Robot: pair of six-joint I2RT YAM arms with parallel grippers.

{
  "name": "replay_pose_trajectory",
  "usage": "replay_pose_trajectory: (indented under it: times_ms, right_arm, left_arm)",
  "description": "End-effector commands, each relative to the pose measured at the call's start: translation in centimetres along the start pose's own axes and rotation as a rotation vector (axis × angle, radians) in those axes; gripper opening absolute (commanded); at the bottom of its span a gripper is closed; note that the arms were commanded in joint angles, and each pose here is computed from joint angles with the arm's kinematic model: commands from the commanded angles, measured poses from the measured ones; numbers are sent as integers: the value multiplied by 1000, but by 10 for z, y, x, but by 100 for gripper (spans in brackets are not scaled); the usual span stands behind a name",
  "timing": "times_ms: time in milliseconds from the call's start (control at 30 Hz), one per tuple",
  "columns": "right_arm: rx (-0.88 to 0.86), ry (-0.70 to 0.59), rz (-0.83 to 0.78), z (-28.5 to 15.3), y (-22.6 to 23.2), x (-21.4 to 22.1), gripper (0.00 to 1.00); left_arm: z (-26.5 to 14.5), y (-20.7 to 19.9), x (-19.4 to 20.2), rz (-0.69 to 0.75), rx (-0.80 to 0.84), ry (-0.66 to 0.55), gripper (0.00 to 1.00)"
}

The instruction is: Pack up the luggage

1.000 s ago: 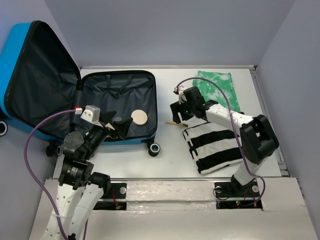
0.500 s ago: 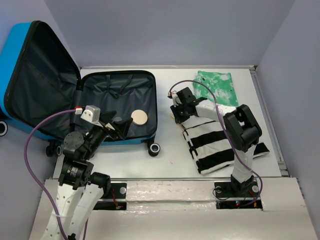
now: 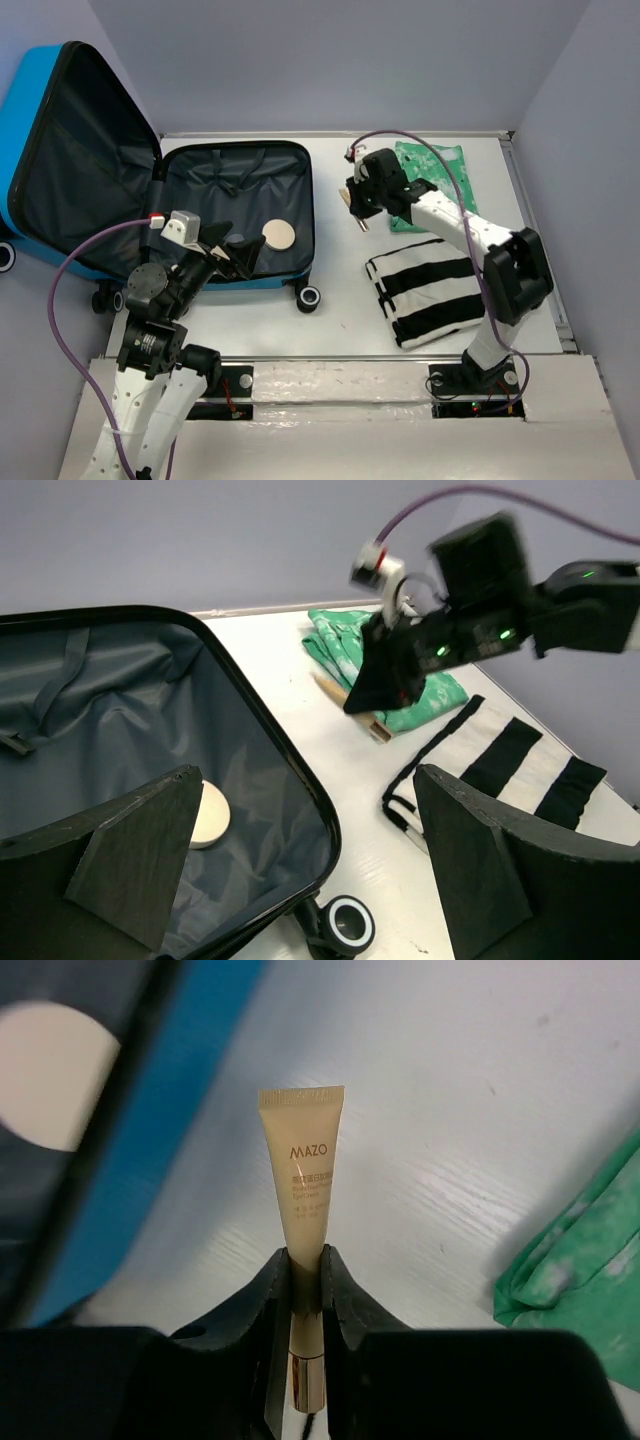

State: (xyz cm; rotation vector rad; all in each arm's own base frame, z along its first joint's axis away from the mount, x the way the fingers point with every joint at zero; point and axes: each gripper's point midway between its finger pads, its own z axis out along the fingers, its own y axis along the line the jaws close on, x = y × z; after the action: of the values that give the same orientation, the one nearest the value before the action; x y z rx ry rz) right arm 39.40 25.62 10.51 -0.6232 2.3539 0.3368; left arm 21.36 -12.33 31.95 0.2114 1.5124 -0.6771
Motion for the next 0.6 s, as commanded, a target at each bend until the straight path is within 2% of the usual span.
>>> replay_pose_trajectory:
  times_ms: [0,67,100,133,167,233,267,300,333,400,433,467,500,533,567]
  right_arm:
    - [-272,-354,39,-88,88,-115,14]
    - [-402,-368,30,-84,135,-128,14]
    - [-485,-401,42,-96,175,-144,16]
    - [-528,-408,38,-96,194,-151,20]
    - [-554,-379,36,-82,207,-148,38]
    - [-573,-399,81,-90,212,-163,63]
    - [-518,-409,104,-85,198,-166,74]
    - [-490,-432,121,-94,187,-170,89]
    - [-427,-407,164,-81,156,-160,90]
    - [-372,-398,259,-81,118,-150,91]
    - [-346,-447,295,-106,97,-152,91]
    - [-222,-423,407,-89,45,-123,91]
    - [-163,-432,470,-94,17,-110,90]
    - [-102,-438,533,-106,-8,-80,90]
    - [40,-479,648,-116,-63,-64,89]
  left_arm:
    - [1,-4,-12,3,13,-48,99]
    - [2,-3,-9,-11,10,-42,99]
    - [1,-3,-9,-12,9,-44,99]
    - [1,-2,-11,-15,4,-48,99]
    - [1,0,-12,-14,-7,-54,99]
    - [1,1,-11,-21,-13,-56,99]
    - [1,1,-10,-24,-16,-55,99]
    - [1,2,-9,-35,-20,-52,99]
    - [2,4,-8,-43,-33,-52,99]
    - [4,5,-5,-47,-32,-40,99]
    - [5,4,-3,-50,-30,-31,99]
    - [5,0,-4,-52,-14,-28,99]
    - [5,-3,-3,-53,-2,-25,99]
    - [4,-6,-5,-51,12,-32,99]
    - [3,-11,-5,-52,27,-30,99]
